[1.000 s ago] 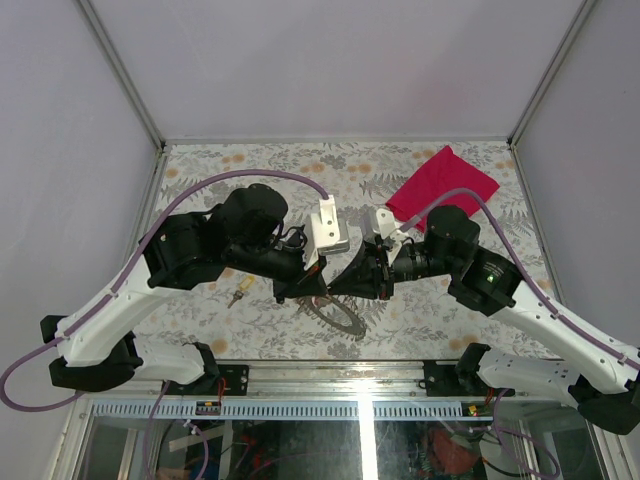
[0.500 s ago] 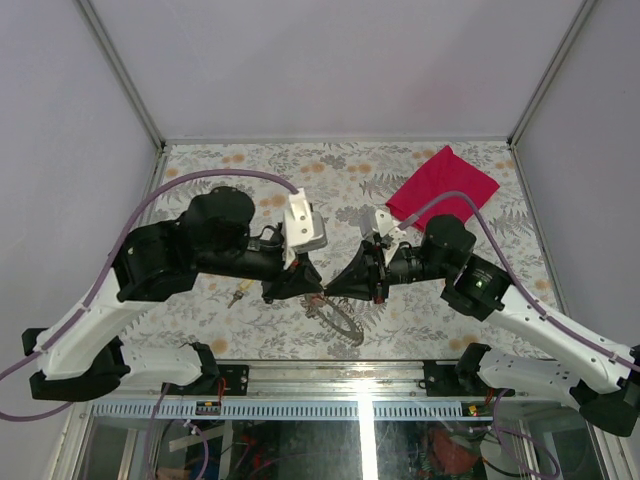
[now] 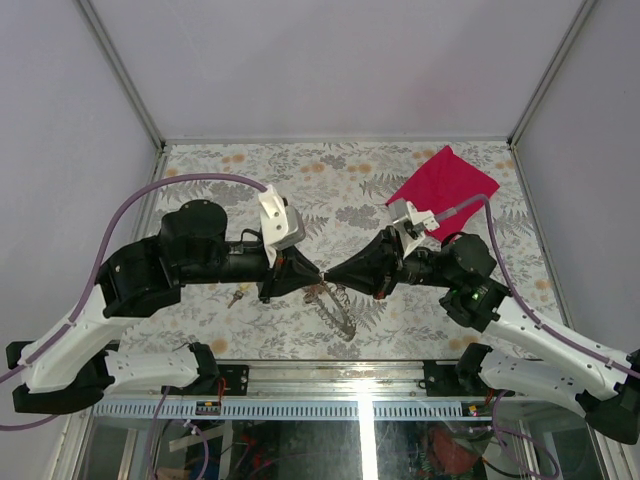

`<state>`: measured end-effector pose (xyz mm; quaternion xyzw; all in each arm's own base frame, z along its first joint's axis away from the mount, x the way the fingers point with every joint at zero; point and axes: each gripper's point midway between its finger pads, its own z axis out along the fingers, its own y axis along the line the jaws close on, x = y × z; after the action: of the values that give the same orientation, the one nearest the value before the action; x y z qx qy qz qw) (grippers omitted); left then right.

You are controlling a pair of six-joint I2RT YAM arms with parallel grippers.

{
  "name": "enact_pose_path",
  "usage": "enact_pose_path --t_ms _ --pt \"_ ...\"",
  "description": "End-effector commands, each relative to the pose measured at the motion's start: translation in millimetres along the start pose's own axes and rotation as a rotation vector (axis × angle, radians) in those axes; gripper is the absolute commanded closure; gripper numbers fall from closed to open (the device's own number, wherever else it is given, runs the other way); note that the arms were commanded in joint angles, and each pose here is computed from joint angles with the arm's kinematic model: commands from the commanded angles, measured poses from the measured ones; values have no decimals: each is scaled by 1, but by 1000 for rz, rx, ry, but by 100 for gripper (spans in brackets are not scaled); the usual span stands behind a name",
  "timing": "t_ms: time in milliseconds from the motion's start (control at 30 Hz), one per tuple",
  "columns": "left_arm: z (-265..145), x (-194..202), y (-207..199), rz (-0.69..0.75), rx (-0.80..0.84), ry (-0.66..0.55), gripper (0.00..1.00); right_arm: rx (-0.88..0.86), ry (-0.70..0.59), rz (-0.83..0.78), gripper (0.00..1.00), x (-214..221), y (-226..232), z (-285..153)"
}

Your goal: Put the keys on the keyring

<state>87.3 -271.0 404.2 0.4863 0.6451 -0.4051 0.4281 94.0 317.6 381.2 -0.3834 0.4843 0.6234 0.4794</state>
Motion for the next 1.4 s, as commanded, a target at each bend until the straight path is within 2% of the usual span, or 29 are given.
enact_pose_path --t_ms 0,300,1000,1067,1200,1367 --pt "-5 -28 3 12 -36 -142 85 -31 -251 -68 100 -63 20 -3" --pt "-5 -29 7 14 -59 -174 90 -46 -325 -65 100 -78 24 -4" --pt "-6 -44 9 47 -69 -277 93 -70 -311 -70 100 -75 27 -3" --pt "-10 -45 6 50 -61 -288 91 -52 -324 -73 100 -76 25 -5" --pt "-15 -47 3 50 -54 -315 78 -43 -359 -93 100 -80 26 -10" --pt "-15 -52 4 30 -57 -368 74 -57 -373 -107 100 -81 28 -11"
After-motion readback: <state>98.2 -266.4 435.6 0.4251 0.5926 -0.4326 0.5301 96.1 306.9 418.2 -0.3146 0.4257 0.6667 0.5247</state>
